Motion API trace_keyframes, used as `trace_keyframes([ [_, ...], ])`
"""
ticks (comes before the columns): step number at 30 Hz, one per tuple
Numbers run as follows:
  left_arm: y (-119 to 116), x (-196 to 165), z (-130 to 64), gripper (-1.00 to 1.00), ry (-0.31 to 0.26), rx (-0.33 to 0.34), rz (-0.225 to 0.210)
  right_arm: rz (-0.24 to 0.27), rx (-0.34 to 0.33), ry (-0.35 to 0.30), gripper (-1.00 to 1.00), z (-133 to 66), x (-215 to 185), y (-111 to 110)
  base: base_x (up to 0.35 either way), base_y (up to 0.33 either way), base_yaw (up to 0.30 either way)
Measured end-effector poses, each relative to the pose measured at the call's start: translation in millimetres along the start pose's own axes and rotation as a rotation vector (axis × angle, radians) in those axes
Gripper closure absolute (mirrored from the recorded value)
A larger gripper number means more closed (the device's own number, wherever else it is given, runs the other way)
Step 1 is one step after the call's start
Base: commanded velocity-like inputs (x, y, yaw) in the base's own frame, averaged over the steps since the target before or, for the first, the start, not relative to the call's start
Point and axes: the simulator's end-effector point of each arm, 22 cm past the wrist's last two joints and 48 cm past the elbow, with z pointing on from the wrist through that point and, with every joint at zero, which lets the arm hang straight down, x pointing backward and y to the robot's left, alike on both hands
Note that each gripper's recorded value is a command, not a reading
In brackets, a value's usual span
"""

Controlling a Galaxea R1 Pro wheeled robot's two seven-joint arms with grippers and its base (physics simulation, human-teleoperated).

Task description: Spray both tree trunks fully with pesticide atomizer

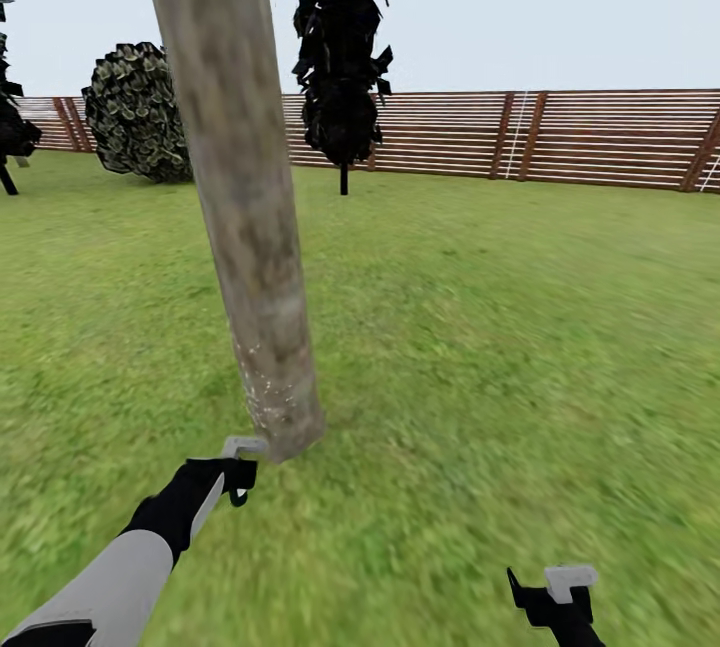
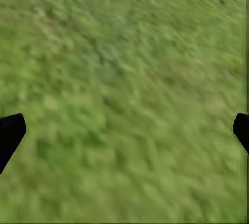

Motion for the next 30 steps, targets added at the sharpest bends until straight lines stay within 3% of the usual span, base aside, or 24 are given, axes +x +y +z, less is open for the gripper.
trace_keyframes([
  [16, -1.4, 5.0, 4.2, 1.0, 0.011, 0.002, 0.0, -0.001, -0.001, 0.011, -1.0, 0.3, 5.6, 0.7, 0.181, -0.225, 0.176],
  [30, -1.5, 6.4, 5.1, 1.0, 0.013, 0.002, 0.0, -0.001, -0.002, 0.014, -1.0, 0.4, 6.7, 0.8, 0.008, -0.272, 0.034],
])
